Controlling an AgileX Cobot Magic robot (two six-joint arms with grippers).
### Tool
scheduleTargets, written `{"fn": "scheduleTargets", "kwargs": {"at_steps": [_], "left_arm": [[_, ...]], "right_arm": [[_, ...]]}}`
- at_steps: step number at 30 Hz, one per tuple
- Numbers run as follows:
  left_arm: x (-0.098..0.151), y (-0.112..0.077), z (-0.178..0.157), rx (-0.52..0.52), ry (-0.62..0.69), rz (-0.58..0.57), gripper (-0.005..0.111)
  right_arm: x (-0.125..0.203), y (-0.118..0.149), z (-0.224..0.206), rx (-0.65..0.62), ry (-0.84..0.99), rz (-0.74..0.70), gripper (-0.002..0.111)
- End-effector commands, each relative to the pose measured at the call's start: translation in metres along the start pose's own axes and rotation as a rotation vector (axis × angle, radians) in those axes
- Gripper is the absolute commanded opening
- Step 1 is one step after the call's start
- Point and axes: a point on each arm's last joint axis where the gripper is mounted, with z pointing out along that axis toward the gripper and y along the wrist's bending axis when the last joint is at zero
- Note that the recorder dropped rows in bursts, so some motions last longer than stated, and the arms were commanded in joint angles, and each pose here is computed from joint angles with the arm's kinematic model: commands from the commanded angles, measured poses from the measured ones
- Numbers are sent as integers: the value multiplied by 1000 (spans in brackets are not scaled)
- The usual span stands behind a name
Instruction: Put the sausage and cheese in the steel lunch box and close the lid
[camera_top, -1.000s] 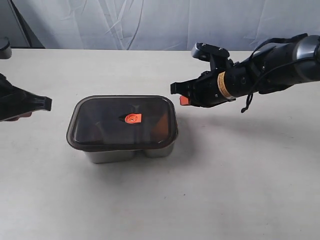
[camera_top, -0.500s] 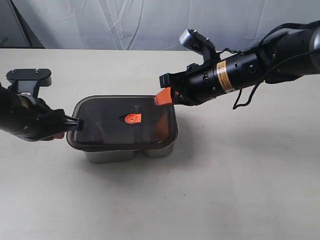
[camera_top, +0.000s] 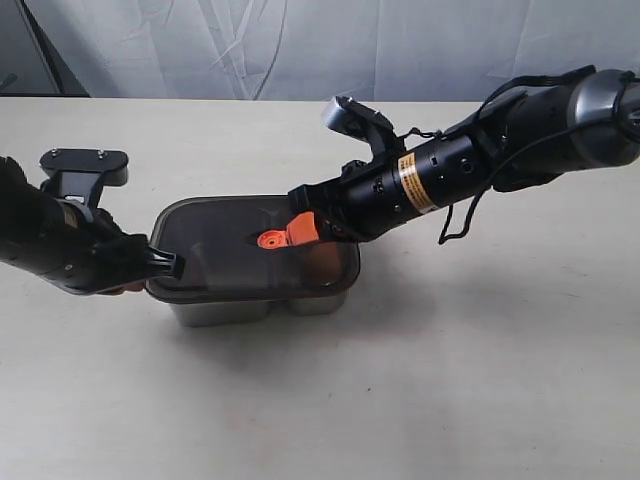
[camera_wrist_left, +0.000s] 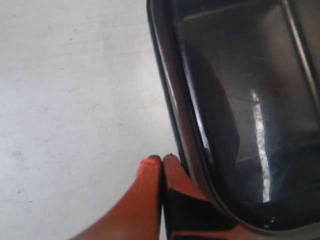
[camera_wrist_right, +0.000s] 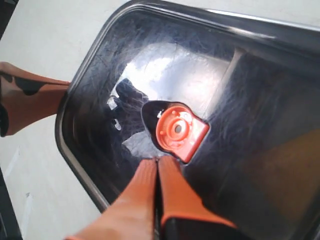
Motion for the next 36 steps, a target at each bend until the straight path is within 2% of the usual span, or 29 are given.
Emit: {"fn": "scheduleTargets", "kwargs": {"at_steps": [1, 11, 20, 24, 27, 30, 36], "left_arm": [[3, -1, -2, -6, 9, 30, 0], [-4, 8, -30, -30, -84, 16, 0], [-7, 6, -64, -2, -199, 15, 0], [-8, -4, -70, 52, -241, 20, 0], [-4, -19, -63, 98, -210, 110, 0], [0, -31, -54, 131, -180, 166, 0], [7, -31, -24, 102, -45, 175, 0]], "right_arm": [[-2, 0, 0, 8, -8, -29, 0], [-7, 9, -9, 6, -38, -56, 0], [-15, 26, -26, -2, -89, -89, 0], [-17, 35, -33, -31, -97, -88, 0], [-12, 39, -31, -83, -60, -85, 0], [-4, 32, -26, -68, -38, -52, 0], [18, 8, -11, 9, 16, 16, 0]]}}
